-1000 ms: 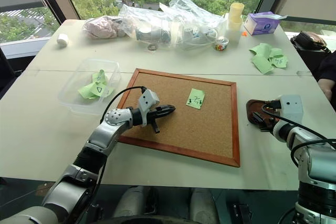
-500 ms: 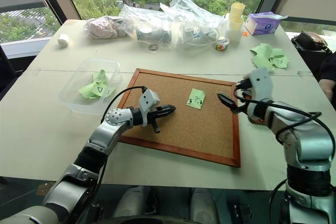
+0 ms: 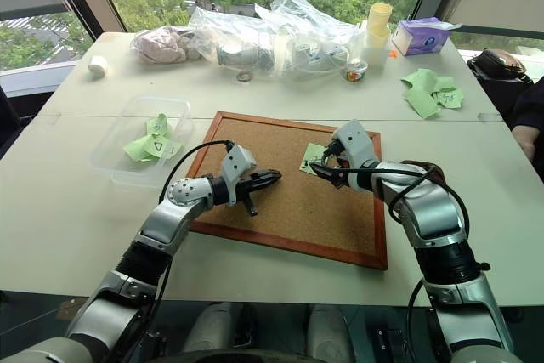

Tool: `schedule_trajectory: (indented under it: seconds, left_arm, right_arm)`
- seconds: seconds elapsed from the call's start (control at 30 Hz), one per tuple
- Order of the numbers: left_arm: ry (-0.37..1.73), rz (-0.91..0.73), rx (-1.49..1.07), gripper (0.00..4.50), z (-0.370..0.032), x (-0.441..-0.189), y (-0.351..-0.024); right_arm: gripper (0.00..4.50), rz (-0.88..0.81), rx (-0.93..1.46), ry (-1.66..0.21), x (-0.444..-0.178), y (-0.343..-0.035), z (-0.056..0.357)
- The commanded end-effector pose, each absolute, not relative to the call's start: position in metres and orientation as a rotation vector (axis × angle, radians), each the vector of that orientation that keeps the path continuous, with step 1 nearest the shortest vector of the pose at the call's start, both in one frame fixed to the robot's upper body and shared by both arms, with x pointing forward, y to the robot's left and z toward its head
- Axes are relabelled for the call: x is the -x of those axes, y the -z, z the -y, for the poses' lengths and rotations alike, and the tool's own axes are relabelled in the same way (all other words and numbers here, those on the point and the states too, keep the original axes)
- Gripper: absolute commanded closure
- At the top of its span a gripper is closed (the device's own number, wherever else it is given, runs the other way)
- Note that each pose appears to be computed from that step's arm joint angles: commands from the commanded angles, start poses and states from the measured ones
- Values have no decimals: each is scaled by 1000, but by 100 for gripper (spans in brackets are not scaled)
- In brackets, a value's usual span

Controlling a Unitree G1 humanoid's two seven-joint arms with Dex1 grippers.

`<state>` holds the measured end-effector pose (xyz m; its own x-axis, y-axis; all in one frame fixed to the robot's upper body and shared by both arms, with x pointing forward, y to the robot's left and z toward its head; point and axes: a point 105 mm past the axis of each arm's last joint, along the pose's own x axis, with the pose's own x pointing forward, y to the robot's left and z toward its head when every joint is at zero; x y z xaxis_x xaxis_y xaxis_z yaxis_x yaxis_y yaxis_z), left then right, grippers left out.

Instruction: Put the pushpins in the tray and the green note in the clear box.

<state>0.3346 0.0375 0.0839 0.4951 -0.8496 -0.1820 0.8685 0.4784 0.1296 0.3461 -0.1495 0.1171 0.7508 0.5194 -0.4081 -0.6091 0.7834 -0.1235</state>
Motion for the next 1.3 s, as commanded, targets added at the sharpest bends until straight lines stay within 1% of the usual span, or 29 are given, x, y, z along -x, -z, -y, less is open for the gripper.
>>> schedule_trajectory:
  seconds: [0.03,0.2,0.3,0.37,0.4,0.43,0.47,0.57,0.7,0.9,1.1,1.2,1.3]
  left_arm:
    - [1026,-174,-214,450,-47,-331,-66]
    - [1027,-178,-215,450,-47,-329,-66]
    - [1027,-180,-216,450,-47,-329,-66]
    - [1027,-180,-216,450,-47,-329,-66]
    - [1026,-180,-216,450,-47,-330,-66]
    - [1025,-180,-217,450,-48,-330,-66]
    - [1024,-180,-217,450,-48,-331,-66]
    - [1023,-181,-217,450,-48,-331,-66]
    - [1024,-182,-218,450,-48,-331,-66]
    - [1024,-199,-224,450,-47,-332,-62]
    - [1033,-214,-231,450,-46,-331,-58]
    - [1038,-215,-233,450,-45,-331,-57]
    - [1038,-211,-237,450,-46,-332,-58]
  right_arm:
    - [129,-315,277,-632,-350,-127,145]
    - [129,-326,279,-638,-349,-122,143]
    - [213,-339,282,-641,-347,-118,145]
    - [311,-349,281,-641,-346,-115,146]
    - [372,-356,280,-639,-346,-113,147]
    - [412,-363,281,-634,-346,-111,148]
    - [440,-368,283,-629,-346,-110,150]
    - [440,-366,284,-623,-346,-111,152]
    - [440,-333,268,-601,-346,-125,156]
    - [440,-229,218,-548,-342,-169,167]
    - [440,-207,216,-488,-335,-184,183]
    - [440,-213,220,-424,-333,-187,200]
    - [440,-249,201,-281,-324,-181,240]
